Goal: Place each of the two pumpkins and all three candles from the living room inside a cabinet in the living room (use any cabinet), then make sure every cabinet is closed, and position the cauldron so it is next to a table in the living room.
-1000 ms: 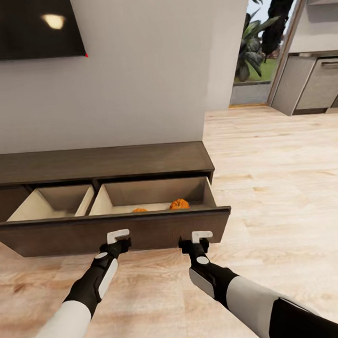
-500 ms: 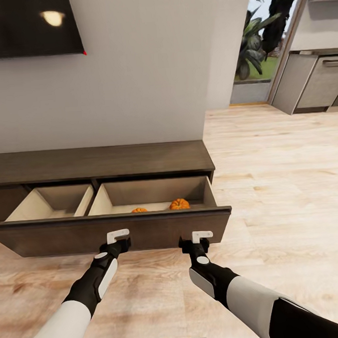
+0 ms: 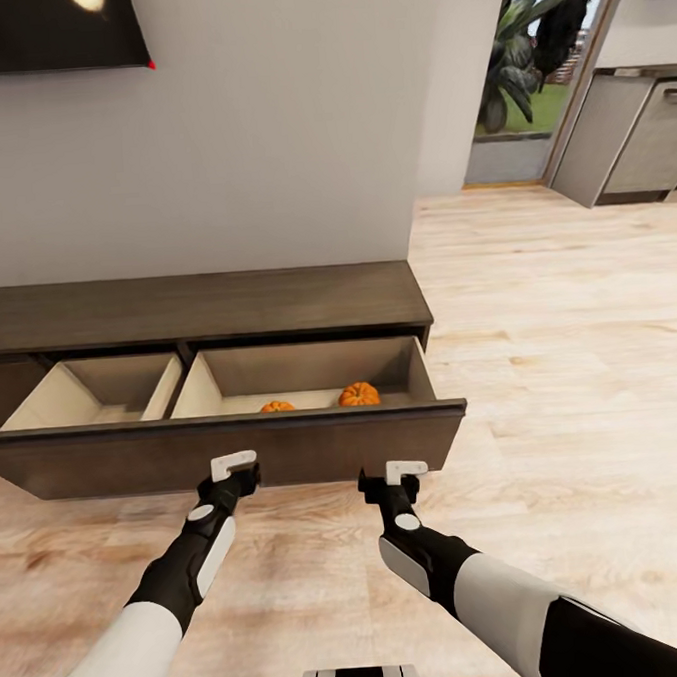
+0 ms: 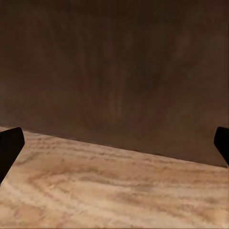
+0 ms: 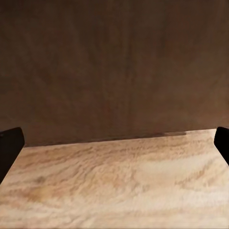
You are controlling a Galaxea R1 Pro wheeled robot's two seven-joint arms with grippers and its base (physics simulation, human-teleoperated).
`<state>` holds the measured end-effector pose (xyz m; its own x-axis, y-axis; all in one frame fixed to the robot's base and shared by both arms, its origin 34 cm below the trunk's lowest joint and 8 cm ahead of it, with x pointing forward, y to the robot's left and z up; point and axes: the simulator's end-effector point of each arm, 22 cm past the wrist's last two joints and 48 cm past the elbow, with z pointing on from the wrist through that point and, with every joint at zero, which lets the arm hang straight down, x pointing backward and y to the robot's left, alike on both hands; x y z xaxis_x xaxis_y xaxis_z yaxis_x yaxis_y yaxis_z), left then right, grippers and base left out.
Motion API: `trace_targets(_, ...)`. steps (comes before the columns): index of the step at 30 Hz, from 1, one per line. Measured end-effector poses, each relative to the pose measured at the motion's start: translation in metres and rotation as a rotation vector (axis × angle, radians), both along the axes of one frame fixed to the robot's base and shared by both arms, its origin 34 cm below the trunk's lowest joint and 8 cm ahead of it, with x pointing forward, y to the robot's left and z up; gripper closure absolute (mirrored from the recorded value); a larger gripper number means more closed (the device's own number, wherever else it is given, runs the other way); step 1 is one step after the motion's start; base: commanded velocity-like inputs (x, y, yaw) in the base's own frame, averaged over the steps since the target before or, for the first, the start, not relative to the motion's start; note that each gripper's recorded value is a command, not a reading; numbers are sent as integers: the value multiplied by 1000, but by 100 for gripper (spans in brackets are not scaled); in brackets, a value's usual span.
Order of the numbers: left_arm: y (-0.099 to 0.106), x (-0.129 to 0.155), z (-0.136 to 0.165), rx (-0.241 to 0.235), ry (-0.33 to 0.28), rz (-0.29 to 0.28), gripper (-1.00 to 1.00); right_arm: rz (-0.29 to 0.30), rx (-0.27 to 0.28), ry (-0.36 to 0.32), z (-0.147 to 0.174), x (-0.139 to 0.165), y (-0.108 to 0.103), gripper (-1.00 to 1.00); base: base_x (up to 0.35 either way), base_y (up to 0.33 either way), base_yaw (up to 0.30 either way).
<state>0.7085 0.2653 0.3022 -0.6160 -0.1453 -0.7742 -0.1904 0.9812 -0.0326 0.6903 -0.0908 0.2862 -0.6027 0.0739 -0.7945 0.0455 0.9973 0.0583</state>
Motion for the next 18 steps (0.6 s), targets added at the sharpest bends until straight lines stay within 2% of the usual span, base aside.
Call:
trace_targets(2, 1, 1, -2, 1, -10, 2, -100, -5, 4, -3, -4, -1, -1, -100, 0, 0, 0)
trace_targets(9, -1, -4, -19, 22, 8, -15, -100, -35, 35, -76, -5, 4, -2, -100, 0, 0, 0)
trace_targets(15, -3, -6, -26, 31, 18, -25, -100, -32, 56, -194, 10, 11, 1, -100, 0, 0, 0)
trace_targets(18, -4, -6, -26, 30, 18, -26, -100, -42, 43, -213, 10, 11, -8, -100, 0, 0, 0)
